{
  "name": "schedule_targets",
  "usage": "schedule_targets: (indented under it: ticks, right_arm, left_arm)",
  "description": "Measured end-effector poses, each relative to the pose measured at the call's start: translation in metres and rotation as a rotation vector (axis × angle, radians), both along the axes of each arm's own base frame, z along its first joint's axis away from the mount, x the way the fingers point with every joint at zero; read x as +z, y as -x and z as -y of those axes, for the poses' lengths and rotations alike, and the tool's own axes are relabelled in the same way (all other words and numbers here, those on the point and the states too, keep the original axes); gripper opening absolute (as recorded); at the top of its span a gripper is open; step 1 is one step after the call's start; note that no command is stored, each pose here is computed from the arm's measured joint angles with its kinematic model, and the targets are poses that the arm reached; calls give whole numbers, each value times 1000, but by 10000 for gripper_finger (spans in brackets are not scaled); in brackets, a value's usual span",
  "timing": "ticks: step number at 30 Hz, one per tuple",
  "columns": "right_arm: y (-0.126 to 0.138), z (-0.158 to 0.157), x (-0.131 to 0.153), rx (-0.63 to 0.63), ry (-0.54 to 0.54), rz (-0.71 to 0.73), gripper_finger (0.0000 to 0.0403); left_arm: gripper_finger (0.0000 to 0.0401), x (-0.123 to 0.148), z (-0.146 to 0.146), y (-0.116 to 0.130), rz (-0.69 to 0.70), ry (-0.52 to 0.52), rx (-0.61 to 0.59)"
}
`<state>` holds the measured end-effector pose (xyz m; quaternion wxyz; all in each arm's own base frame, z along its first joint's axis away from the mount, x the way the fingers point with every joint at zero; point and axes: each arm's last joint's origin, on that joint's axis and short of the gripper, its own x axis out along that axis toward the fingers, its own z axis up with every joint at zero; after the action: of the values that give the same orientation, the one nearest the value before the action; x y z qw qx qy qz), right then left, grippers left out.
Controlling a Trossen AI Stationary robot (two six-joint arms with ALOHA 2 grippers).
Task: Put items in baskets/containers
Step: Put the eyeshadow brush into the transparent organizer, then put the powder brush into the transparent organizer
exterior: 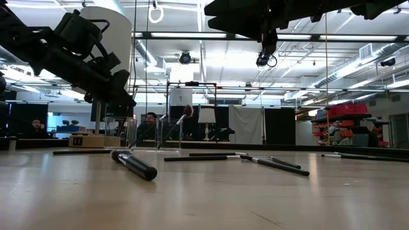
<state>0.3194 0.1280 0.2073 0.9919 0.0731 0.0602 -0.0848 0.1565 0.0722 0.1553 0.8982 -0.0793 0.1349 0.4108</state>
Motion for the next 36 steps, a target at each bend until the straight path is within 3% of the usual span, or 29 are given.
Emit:
schedule_targets:
  ticks: [10,15,21,27,31,36]
  right_arm:
    - [0,0,-1,1,1,-10,113]
    - [1,-2,-1,5,3,-13,113]
    - [1,-1,-4,5,14,-37,113]
    - [2,-1,-10,-2,4,-91,113]
    - [5,0,-17,-15,-18,-156,113]
    - [7,1,-23,-20,-68,-210,113]
  left_arm:
    - [122,-1,1,0,-16,4,-25]
    - [143,15,1,-11,-87,1,-72]
    - [135,62,16,-31,-227,0,-174]
    - [113,105,48,-43,-207,17,-319]
    - [97,110,77,-46,-161,46,-438]
    - [76,96,114,-47,-173,133,-558]
